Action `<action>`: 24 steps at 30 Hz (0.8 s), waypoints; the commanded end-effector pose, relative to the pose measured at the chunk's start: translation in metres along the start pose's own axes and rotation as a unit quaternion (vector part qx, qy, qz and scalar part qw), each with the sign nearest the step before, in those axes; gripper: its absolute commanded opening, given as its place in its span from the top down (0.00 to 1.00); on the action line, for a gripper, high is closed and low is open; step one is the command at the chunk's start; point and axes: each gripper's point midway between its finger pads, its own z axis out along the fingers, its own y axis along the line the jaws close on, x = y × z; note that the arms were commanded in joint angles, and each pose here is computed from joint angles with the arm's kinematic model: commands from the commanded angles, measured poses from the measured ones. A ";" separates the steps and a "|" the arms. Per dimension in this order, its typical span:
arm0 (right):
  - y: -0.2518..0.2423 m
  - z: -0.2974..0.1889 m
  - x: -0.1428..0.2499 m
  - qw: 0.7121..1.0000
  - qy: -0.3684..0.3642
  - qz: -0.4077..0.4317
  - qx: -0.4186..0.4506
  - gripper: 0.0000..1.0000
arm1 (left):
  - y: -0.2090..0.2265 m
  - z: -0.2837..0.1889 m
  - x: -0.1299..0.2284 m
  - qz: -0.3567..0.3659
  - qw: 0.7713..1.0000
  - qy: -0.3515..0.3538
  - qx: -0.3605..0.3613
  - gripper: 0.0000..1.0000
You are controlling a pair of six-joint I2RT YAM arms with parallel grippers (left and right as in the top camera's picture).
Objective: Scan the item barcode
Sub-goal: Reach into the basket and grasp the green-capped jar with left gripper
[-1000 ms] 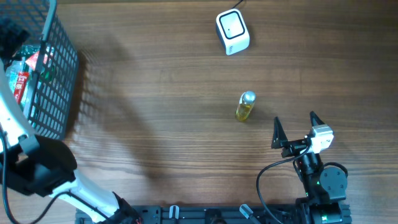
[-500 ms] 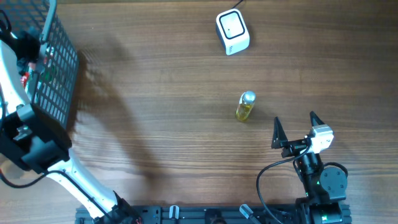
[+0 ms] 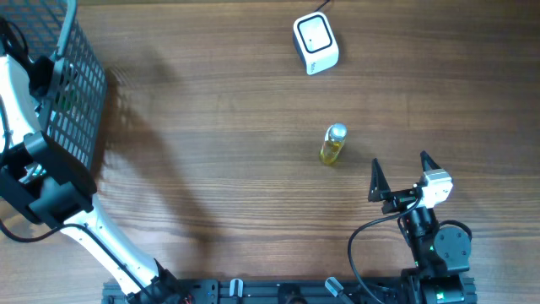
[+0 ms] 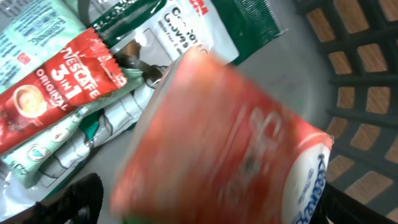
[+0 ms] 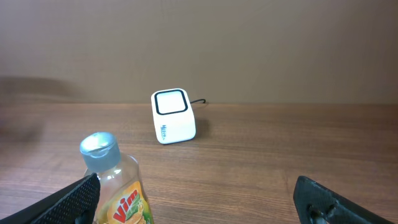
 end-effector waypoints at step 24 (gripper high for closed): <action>-0.003 0.000 -0.001 1.000 -0.003 0.005 0.007 0.00 | 0.024 0.038 0.021 0.000 0.999 0.041 -0.035 0.39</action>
